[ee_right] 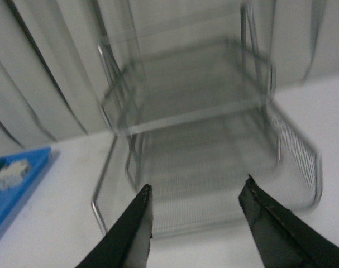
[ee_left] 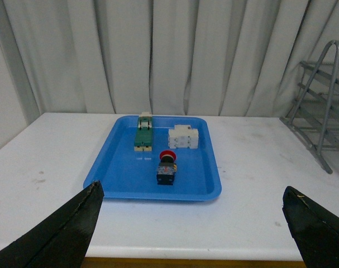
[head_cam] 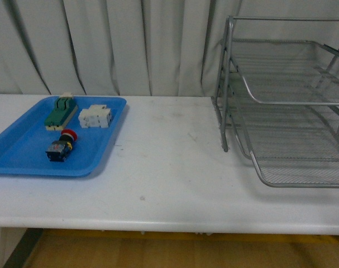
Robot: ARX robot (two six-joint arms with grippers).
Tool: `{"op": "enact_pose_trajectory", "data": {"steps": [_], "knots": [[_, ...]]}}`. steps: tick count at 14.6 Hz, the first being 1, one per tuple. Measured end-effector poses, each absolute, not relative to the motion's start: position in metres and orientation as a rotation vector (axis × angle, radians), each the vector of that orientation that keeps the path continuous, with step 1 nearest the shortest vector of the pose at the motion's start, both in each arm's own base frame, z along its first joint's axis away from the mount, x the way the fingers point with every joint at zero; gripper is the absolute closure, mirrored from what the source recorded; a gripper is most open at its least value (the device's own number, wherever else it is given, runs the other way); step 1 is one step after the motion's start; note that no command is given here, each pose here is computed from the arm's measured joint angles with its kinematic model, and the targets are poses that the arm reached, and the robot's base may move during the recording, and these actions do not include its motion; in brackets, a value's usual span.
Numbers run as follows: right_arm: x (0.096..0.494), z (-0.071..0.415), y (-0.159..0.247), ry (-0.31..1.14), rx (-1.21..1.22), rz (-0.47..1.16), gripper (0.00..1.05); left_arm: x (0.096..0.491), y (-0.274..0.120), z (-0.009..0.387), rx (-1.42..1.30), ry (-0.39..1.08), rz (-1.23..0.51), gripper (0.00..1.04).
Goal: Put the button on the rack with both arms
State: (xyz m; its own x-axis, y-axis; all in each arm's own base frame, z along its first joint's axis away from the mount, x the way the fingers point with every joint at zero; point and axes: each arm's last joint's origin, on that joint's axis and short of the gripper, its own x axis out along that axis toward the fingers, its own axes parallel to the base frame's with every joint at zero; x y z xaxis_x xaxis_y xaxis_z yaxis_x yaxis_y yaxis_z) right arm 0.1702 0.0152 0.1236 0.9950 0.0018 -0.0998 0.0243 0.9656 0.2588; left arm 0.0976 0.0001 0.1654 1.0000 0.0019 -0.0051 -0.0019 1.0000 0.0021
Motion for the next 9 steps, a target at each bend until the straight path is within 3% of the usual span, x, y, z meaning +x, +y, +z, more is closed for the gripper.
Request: {"op": "enact_pose_trajectory", "data": {"steps": [1,2,9], "knots": [[0.158,0.151,0.000,-0.009,0.047,-0.012,0.84,0.098,0.000,0.166,0.002,0.002,0.001,0.07],[0.143,0.165,-0.001,-0.046,0.010,-0.008,1.03,0.098,0.000,0.166,0.002,0.002,0.001,0.07],[0.120,0.170,-0.001,-0.016,0.006,-0.008,1.03,0.098,0.000,0.166,0.003,0.003,0.001,0.07]]}}
